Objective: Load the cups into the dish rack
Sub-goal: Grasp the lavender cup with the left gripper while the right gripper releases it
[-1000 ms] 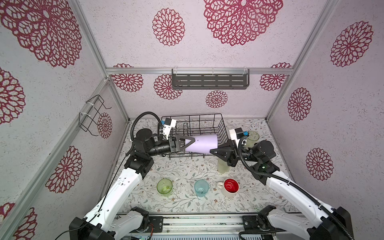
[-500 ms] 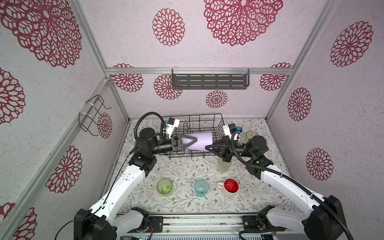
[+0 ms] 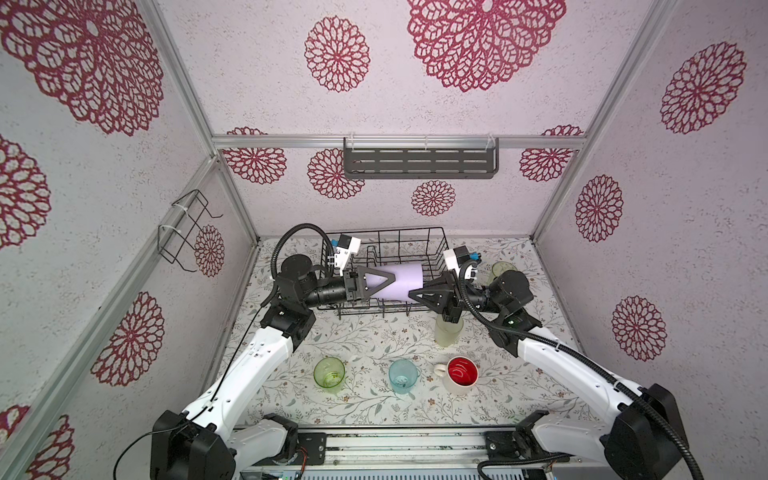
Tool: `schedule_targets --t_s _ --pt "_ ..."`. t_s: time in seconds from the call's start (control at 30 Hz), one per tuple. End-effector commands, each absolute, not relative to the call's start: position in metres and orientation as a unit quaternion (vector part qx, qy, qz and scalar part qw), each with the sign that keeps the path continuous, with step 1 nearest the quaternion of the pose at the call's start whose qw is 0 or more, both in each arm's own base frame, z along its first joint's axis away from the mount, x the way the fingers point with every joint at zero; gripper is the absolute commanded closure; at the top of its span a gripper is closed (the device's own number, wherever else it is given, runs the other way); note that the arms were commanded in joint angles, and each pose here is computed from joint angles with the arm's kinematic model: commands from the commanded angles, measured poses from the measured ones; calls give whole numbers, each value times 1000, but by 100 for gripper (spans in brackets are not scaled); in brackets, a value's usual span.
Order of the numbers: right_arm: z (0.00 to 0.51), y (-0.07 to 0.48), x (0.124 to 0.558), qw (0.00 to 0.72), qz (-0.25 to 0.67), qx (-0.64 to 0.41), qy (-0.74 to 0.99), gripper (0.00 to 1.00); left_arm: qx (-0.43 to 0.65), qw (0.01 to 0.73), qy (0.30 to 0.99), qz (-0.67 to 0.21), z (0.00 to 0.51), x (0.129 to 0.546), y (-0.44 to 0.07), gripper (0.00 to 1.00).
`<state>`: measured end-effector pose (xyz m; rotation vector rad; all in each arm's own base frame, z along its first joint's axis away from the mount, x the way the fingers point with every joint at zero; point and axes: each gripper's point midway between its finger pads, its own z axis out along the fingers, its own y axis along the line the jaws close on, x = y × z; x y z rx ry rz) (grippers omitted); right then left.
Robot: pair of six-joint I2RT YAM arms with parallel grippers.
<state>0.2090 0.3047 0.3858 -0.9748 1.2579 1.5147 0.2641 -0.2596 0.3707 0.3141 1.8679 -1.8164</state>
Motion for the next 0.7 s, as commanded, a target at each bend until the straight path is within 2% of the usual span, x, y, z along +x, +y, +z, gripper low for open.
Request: schedule_targets --t_s 0.0,0.27,0.43,0.53,0.6,0.67 --pt "400 307 200 460 612 -427 482 100 134 244 683 -675 368 259 -264 1" --pt "391 311 215 469 581 -431 507 100 119 219 703 -666 354 259 -264 10" --pt "388 310 225 480 570 -414 523 85 114 232 708 -658 352 259 -261 14" --pt "386 308 231 489 562 -400 534 82 108 238 709 -655 355 263 -257 18" --pt "384 305 236 499 554 -389 541 74 104 249 708 -652 358 266 -254 18" --pt "383 302 241 506 546 -380 549 72 92 257 716 -642 354 271 -251 22"
